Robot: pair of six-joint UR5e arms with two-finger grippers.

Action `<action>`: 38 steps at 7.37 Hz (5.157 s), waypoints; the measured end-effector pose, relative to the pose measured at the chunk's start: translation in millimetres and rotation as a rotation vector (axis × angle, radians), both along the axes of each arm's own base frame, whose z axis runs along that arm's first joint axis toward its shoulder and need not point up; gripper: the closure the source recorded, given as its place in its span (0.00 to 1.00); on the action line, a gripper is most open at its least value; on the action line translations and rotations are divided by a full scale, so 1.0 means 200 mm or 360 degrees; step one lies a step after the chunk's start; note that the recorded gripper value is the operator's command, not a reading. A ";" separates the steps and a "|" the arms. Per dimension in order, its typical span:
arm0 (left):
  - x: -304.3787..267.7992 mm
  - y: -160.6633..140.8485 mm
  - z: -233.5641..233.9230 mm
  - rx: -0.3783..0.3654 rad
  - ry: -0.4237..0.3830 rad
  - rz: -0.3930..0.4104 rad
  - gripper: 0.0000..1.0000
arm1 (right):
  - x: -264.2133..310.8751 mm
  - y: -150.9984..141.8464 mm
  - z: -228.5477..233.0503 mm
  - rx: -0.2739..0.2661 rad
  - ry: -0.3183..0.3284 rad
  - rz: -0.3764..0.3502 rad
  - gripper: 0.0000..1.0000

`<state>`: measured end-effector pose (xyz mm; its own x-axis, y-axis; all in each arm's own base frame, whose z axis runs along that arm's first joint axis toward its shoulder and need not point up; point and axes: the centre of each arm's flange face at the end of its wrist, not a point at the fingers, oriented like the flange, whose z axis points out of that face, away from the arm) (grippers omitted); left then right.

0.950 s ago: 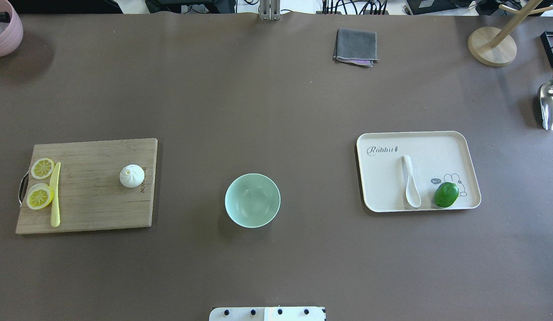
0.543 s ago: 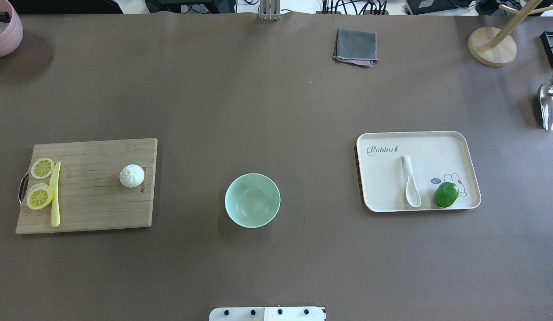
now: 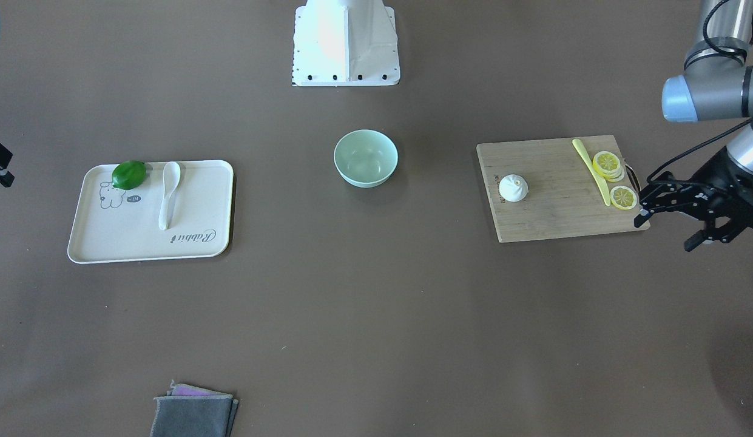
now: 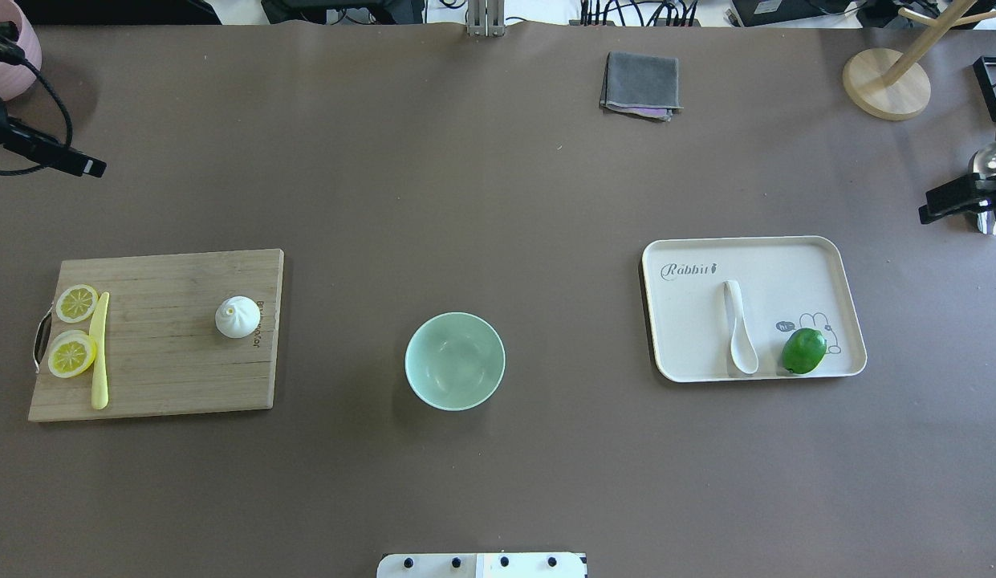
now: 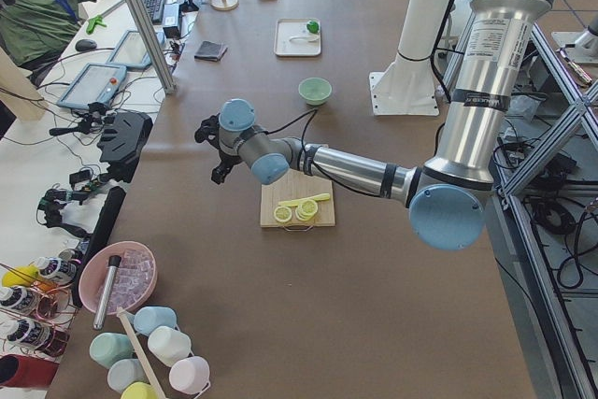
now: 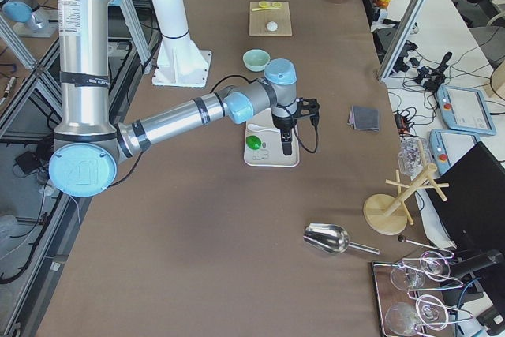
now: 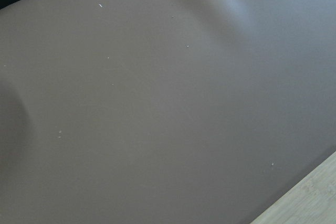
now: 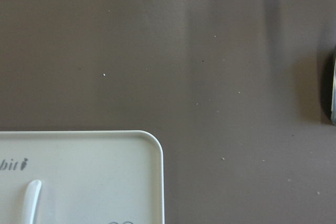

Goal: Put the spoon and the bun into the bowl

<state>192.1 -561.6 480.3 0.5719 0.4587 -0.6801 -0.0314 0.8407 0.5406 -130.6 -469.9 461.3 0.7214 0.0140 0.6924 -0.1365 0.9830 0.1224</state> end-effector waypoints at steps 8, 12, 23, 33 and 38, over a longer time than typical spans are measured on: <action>0.96 0.84 -0.23 0.0137 0.0108 -0.0067 0.02 | -0.37 0.11 -0.13 -0.0077 -0.0085 0.0151 0.00; 0.96 0.90 -0.14 0.0149 0.0040 -0.0069 0.11 | -0.37 0.11 -0.13 -0.0076 -0.0085 0.0150 0.00; 1.15 0.79 -0.73 0.0137 0.0403 -0.0126 0.69 | -0.37 0.11 -0.13 -0.0075 -0.0086 0.0150 0.00; 1.71 1.28 -1.22 0.0070 0.0705 -0.0112 0.03 | -0.39 0.09 -0.18 -0.0055 -0.0109 0.0151 0.00; 1.09 0.66 -0.95 0.0131 0.0533 -0.0155 0.03 | -0.78 0.17 -0.27 -0.0080 -0.0078 0.0221 0.01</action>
<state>409.2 -428.9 290.6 0.3670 0.4742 -0.8002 0.2371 0.7842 0.5734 -287.0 -435.5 406.4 0.6757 0.1468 0.7224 -0.2762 0.9590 0.0635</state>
